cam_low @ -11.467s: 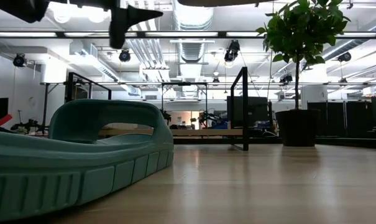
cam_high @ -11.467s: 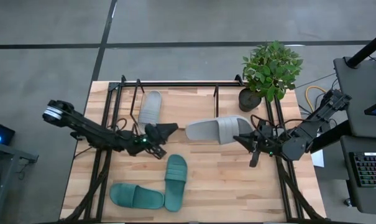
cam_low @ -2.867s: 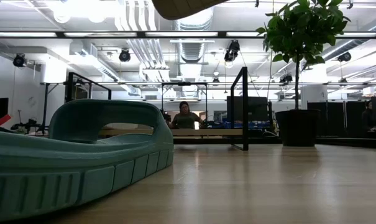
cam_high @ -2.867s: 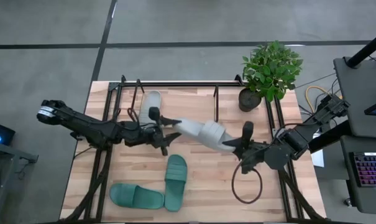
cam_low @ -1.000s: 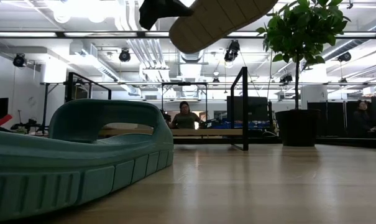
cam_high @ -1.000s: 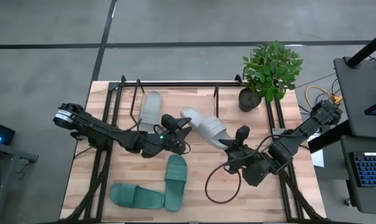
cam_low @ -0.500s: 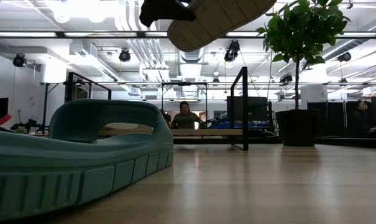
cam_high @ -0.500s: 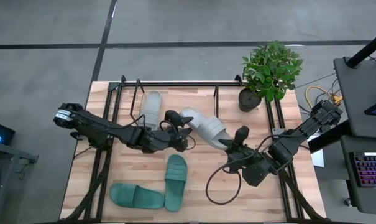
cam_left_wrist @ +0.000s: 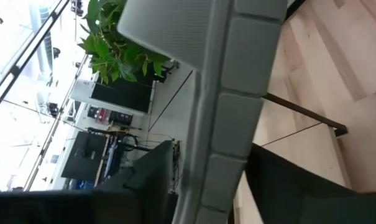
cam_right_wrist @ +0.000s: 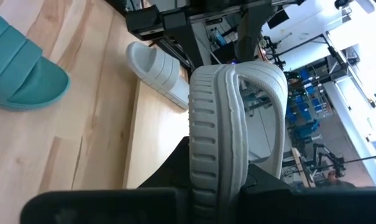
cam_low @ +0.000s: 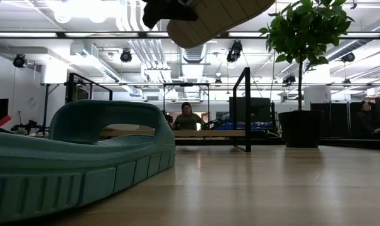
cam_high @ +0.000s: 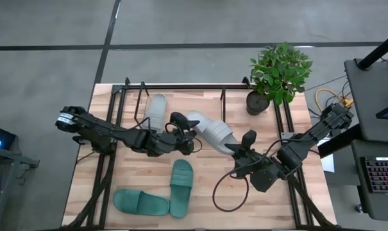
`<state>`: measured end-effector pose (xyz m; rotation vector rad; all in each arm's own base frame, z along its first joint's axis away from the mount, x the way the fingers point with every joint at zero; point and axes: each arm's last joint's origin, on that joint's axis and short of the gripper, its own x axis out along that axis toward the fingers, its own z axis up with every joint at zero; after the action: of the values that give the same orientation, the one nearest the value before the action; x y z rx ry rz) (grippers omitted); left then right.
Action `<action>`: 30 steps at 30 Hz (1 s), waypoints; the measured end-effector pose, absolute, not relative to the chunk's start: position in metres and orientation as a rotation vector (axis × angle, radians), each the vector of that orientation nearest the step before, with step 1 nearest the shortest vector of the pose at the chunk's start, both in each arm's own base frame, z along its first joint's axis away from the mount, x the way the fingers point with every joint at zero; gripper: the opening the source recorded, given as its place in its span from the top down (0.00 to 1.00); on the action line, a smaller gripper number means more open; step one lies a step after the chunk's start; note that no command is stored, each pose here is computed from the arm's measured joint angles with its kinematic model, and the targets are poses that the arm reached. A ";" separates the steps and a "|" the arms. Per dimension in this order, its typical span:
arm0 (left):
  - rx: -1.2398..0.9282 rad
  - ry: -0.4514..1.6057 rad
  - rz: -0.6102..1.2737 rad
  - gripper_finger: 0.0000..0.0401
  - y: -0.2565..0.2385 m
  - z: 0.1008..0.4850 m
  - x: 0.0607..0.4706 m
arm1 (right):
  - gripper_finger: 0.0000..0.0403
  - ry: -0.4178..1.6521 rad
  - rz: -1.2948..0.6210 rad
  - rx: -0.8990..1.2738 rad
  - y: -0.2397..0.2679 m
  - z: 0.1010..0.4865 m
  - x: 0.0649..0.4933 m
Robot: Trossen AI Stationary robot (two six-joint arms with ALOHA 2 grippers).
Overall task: Pick and place slides into the shelf
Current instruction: Put the left grey slide on the shelf
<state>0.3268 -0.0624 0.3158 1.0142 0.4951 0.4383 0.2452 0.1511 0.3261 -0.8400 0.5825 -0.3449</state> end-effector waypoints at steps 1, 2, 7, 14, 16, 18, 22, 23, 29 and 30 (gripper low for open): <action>1.014 0.496 0.439 0.60 -0.062 0.316 0.327 | 0.93 0.581 -0.343 -0.847 0.151 0.326 0.245; 1.014 0.497 0.439 0.63 -0.061 0.316 0.327 | 0.93 0.580 -0.341 -0.853 0.151 0.327 0.246; 1.029 0.505 0.439 0.83 -0.060 0.315 0.327 | 0.93 0.573 -0.344 -0.870 0.152 0.328 0.247; 1.052 0.507 0.445 0.90 -0.059 0.317 0.327 | 0.90 0.567 -0.346 -0.873 0.152 0.329 0.247; 1.061 0.512 0.449 0.90 -0.059 0.317 0.327 | 0.87 0.561 -0.358 -0.882 0.153 0.330 0.246; 1.062 0.515 0.451 0.90 -0.059 0.316 0.327 | 0.83 0.549 -0.372 -0.883 0.154 0.333 0.244; 1.088 0.526 0.455 0.91 -0.058 0.316 0.323 | 0.76 0.522 -0.362 -0.864 0.160 0.340 0.238; 1.106 0.540 0.468 0.91 -0.057 0.317 0.319 | 0.74 0.517 -0.360 -0.854 0.160 0.343 0.236; 1.080 0.525 0.551 0.91 -0.046 0.330 0.282 | 0.67 0.487 -0.360 -0.779 0.163 0.353 0.218; 1.059 0.489 0.531 0.91 -0.046 0.333 0.276 | 0.66 0.480 -0.356 -0.767 0.163 0.354 0.214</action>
<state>0.2758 -0.0459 0.3332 1.0595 0.4892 0.5307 0.2143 0.1635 0.3541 -0.7666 0.4803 -0.3557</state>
